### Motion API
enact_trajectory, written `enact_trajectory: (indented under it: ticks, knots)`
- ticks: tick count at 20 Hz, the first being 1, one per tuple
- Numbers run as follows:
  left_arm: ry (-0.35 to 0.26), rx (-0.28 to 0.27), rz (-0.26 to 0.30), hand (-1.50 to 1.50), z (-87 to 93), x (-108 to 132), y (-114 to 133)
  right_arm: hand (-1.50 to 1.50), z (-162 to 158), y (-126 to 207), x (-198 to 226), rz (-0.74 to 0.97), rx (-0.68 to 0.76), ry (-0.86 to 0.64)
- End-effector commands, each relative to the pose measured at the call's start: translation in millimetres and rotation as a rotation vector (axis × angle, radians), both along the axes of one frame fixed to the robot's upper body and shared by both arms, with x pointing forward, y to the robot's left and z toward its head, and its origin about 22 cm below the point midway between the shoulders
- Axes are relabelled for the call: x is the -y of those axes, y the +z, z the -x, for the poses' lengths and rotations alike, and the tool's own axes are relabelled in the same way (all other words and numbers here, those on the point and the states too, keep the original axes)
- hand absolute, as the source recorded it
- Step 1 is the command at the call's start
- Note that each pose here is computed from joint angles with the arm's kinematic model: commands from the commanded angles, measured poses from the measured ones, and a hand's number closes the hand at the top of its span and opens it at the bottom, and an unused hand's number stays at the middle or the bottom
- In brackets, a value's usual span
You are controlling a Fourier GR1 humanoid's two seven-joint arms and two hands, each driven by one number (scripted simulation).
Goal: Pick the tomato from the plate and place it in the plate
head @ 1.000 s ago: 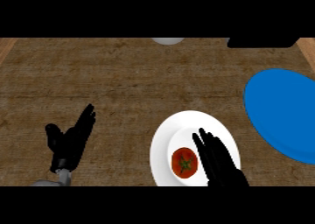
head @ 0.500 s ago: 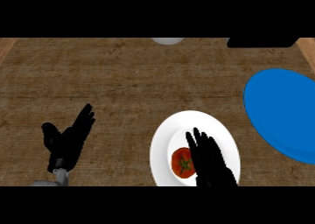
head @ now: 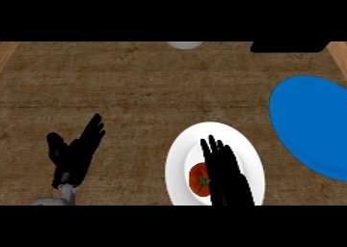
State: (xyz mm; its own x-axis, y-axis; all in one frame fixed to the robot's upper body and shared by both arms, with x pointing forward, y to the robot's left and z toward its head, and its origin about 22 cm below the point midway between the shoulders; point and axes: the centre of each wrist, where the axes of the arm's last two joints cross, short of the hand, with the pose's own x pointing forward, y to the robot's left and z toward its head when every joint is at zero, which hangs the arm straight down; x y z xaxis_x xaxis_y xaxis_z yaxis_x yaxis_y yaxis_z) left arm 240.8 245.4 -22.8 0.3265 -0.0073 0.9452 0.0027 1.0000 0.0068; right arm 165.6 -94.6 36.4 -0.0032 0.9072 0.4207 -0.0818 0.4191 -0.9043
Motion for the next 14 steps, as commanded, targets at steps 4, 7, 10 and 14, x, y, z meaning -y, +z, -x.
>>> enact_trajectory:
  ticks: [4,7,10,14]
  knots:
    - [-0.011,-0.058,-0.011,0.0,6.1,9.1,1.8,-1.5,-1.3,-17.2,-3.7,0.027,-0.049,0.015]
    - [0.001,-0.057,0.006,0.0,11.9,2.1,-3.7,1.5,-7.3,-28.2,7.7,0.14,-0.055,0.09]
    - [-0.016,-0.049,0.01,0.0,-9.8,14.2,3.0,1.5,-35.4,-34.9,-14.7,0.163,-0.007,0.096]
    - [0.007,-0.034,-0.006,0.0,20.6,11.9,-7.7,1.5,-16.8,-29.3,-19.8,0.175,0.034,0.085]
